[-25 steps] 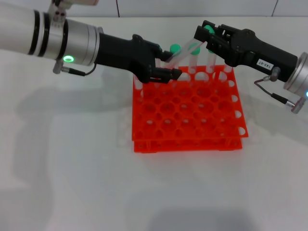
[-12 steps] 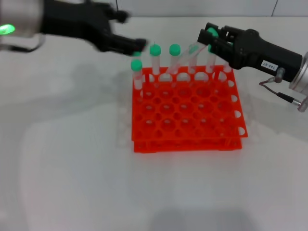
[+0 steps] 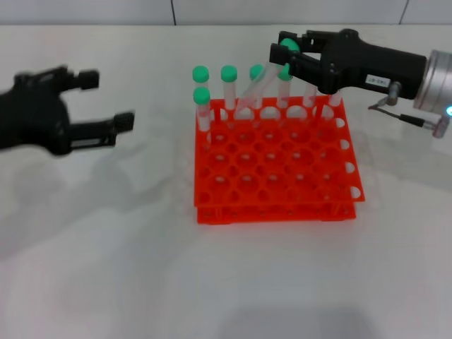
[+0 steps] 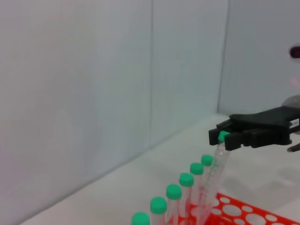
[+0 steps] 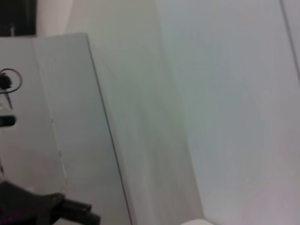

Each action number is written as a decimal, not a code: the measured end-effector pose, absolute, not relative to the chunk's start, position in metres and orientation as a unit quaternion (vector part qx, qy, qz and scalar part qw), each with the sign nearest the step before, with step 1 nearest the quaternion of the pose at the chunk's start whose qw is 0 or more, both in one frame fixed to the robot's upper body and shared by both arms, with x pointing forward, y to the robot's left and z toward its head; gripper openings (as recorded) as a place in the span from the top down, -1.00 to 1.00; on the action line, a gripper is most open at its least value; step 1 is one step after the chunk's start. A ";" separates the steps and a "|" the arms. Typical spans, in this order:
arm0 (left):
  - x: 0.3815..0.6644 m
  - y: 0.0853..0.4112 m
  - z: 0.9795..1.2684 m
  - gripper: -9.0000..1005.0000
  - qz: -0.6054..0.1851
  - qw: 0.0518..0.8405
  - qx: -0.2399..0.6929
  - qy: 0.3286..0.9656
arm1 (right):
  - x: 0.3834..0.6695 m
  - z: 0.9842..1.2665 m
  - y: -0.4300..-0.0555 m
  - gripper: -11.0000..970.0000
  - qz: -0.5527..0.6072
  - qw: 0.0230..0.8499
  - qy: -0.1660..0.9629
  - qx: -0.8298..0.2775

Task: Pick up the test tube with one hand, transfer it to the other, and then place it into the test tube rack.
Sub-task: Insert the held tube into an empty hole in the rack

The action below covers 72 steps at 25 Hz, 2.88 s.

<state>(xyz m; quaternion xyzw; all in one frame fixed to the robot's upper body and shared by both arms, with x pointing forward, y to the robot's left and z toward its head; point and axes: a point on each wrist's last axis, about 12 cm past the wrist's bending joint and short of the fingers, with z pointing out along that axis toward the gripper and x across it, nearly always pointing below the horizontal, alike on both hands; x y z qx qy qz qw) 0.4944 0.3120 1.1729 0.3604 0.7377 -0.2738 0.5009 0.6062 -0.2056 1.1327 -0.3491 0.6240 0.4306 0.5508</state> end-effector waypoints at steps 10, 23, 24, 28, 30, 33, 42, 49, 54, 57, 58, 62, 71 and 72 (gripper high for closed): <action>0.455 0.346 1.078 -0.74 -0.277 0.547 0.298 0.732 | 0.617 1.145 -0.192 0.45 0.420 0.528 0.632 -0.381; 0.451 0.350 1.057 -0.74 -0.270 0.558 0.279 0.733 | 0.627 1.162 -0.166 0.45 0.389 0.484 0.658 -0.426; 0.452 0.350 1.057 -0.74 -0.270 0.556 0.281 0.734 | 0.628 1.163 -0.164 0.45 0.387 0.483 0.658 -0.428; 0.456 0.347 1.055 -0.74 -0.270 0.551 0.282 0.737 | 0.631 1.166 -0.160 0.45 0.378 0.487 0.659 -0.431; 0.457 0.346 1.055 -0.74 -0.272 0.551 0.282 0.737 | 0.632 1.167 -0.157 0.45 0.375 0.486 0.659 -0.435; 0.460 0.344 1.055 -0.73 -0.273 0.551 0.285 0.735 | 0.633 1.164 -0.149 0.45 0.365 0.478 0.665 -0.444; 0.462 0.343 1.055 -0.73 -0.274 0.549 0.288 0.735 | 0.637 1.162 -0.142 0.45 0.340 0.462 0.677 -0.461; 0.462 0.343 1.055 -0.73 -0.274 0.549 0.287 0.736 | 0.637 1.162 -0.145 0.45 0.337 0.463 0.679 -0.459; 0.462 0.343 1.055 -0.73 -0.275 0.548 0.286 0.736 | 0.637 1.167 -0.147 0.44 0.344 0.470 0.672 -0.457; 0.463 0.343 1.055 -0.73 -0.275 0.548 0.286 0.736 | 0.636 1.169 -0.148 0.43 0.348 0.469 0.671 -0.458; 0.463 0.343 1.055 -0.73 -0.276 0.548 0.286 0.736 | 0.636 1.169 -0.149 0.43 0.348 0.468 0.671 -0.457; 0.463 0.343 1.056 -0.73 -0.276 0.548 0.286 0.736 | 0.636 1.170 -0.154 0.42 0.349 0.463 0.674 -0.457; 0.463 0.342 1.055 -0.73 -0.276 0.546 0.288 0.736 | 0.637 1.171 -0.165 0.40 0.341 0.459 0.682 -0.455; 0.463 0.342 1.055 -0.73 -0.276 0.546 0.288 0.736 | 0.637 1.171 -0.166 0.40 0.340 0.457 0.684 -0.456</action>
